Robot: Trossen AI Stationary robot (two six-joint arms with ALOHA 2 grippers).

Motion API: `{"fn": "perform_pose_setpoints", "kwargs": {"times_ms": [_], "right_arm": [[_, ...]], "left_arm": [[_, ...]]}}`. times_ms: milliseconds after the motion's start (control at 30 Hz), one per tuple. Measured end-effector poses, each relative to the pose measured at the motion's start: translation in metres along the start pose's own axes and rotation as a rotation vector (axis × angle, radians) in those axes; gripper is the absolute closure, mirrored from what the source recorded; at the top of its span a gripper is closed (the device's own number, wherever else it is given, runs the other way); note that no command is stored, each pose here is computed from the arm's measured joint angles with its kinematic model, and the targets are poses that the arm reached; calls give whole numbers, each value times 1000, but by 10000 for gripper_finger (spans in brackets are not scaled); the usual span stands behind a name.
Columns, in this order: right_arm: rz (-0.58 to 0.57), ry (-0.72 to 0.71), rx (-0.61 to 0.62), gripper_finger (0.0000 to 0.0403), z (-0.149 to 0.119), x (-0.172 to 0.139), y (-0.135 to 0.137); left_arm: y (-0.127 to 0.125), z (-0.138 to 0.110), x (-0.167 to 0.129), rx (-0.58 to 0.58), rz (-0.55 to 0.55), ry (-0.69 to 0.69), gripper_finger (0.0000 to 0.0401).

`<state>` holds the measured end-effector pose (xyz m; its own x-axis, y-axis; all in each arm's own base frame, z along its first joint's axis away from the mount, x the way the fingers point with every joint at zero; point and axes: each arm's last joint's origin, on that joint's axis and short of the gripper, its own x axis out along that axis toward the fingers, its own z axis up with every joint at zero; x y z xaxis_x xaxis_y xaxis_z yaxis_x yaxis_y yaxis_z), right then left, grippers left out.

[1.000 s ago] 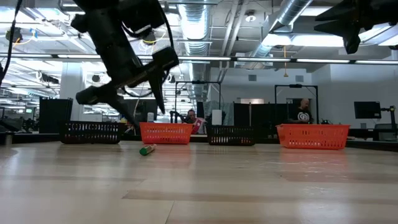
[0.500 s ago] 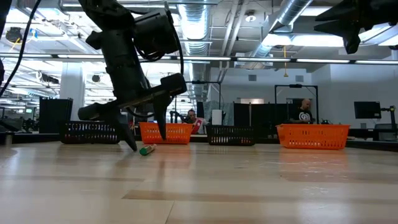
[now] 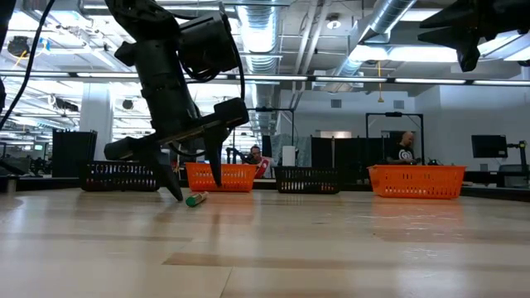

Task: Pick & Place Markers
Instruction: Put the small green marker pen into the right orange bin

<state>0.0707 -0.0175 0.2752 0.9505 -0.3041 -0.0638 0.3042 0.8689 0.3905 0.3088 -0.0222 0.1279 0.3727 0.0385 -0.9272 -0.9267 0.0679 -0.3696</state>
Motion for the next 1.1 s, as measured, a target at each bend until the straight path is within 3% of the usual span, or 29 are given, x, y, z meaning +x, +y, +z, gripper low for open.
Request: {"fn": "perform_pose_setpoints", "kwargs": {"times_ms": [467, 667, 1100], "right_arm": [[4, 2, 2, 304, 0, 0, 0], [6, 2, 2, 304, 0, 0, 0], [3, 1, 2, 304, 0, 0, 0]], "left_arm": [[0, 1, 0, 0, -4, -51, 147], [0, 5, 1, -18, 0, 8, 150], [7, 23, 6, -22, 67, 49, 235]]}}
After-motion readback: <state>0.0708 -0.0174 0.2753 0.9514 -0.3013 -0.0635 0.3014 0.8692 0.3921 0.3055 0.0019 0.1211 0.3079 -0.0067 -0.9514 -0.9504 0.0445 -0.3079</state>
